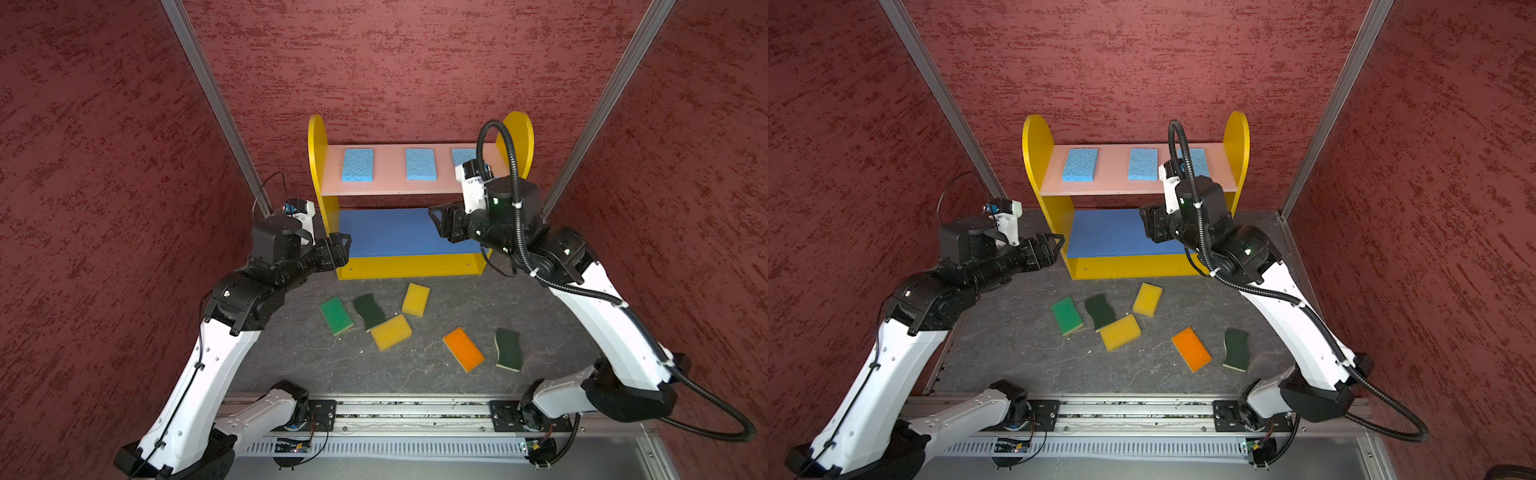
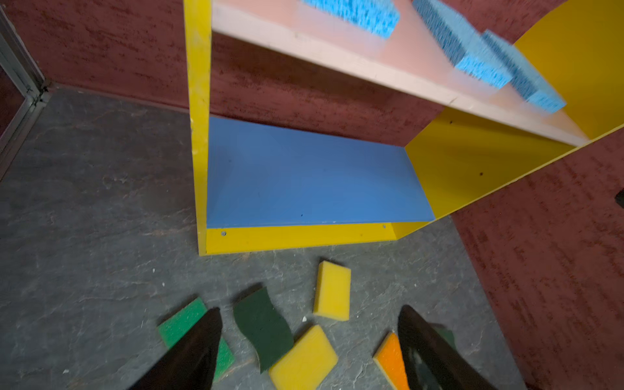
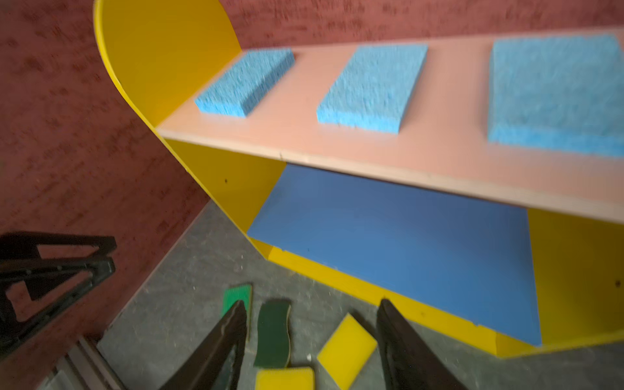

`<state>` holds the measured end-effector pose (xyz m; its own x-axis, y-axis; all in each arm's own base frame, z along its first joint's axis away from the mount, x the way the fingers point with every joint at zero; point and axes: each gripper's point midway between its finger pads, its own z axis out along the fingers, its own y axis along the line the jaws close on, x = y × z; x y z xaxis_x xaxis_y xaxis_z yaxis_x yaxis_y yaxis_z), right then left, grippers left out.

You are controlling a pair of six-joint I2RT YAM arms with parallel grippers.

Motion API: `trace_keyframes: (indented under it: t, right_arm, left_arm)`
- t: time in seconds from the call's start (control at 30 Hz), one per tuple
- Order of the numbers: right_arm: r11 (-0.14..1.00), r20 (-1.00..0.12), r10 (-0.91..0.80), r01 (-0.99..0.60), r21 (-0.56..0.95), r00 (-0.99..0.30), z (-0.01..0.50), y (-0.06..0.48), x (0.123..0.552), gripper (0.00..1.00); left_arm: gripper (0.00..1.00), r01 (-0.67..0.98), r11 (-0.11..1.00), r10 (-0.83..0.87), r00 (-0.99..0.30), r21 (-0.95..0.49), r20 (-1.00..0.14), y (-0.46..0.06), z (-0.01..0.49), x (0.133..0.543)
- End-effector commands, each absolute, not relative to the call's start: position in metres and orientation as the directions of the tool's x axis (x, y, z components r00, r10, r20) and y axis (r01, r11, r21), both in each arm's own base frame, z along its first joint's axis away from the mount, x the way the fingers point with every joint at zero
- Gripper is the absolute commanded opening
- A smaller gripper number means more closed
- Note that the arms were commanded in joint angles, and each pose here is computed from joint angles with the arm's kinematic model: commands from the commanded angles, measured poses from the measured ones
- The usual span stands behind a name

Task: Arrange cleaning sponges on a shelf
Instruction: Rotate the cleaning sponge on the shelf, then rotate the cleaning sponge at the center of the table.

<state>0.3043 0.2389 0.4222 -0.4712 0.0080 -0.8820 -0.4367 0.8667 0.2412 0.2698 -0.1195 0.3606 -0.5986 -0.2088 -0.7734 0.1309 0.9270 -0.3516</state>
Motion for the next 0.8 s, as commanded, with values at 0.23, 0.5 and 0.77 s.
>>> trace_keyframes:
  t: [0.23, 0.5, 0.77]
  right_arm:
    - [0.855, -0.765, 0.157, -0.302, 0.422, -0.625, 0.31, 0.202, 0.278, 0.75]
    - [0.856, -0.628, 0.243, -0.142, 0.498, -0.739, 0.23, 0.175, 0.266, 0.87]
    - [0.877, -0.554, 0.302, -0.003, 0.481, -0.776, 0.182, 0.147, 0.258, 0.99]
  left_arm:
    - [0.84, 0.08, 0.962, -0.111, -0.759, -0.26, -0.642, -0.129, 0.256, 0.244]
    - [0.84, 0.07, 0.973, -0.049, -0.87, -0.221, -0.491, -0.146, 0.176, 0.233]
    - [0.86, -0.011, 0.958, -0.146, -0.878, -0.286, -0.455, -0.159, 0.136, 0.233]
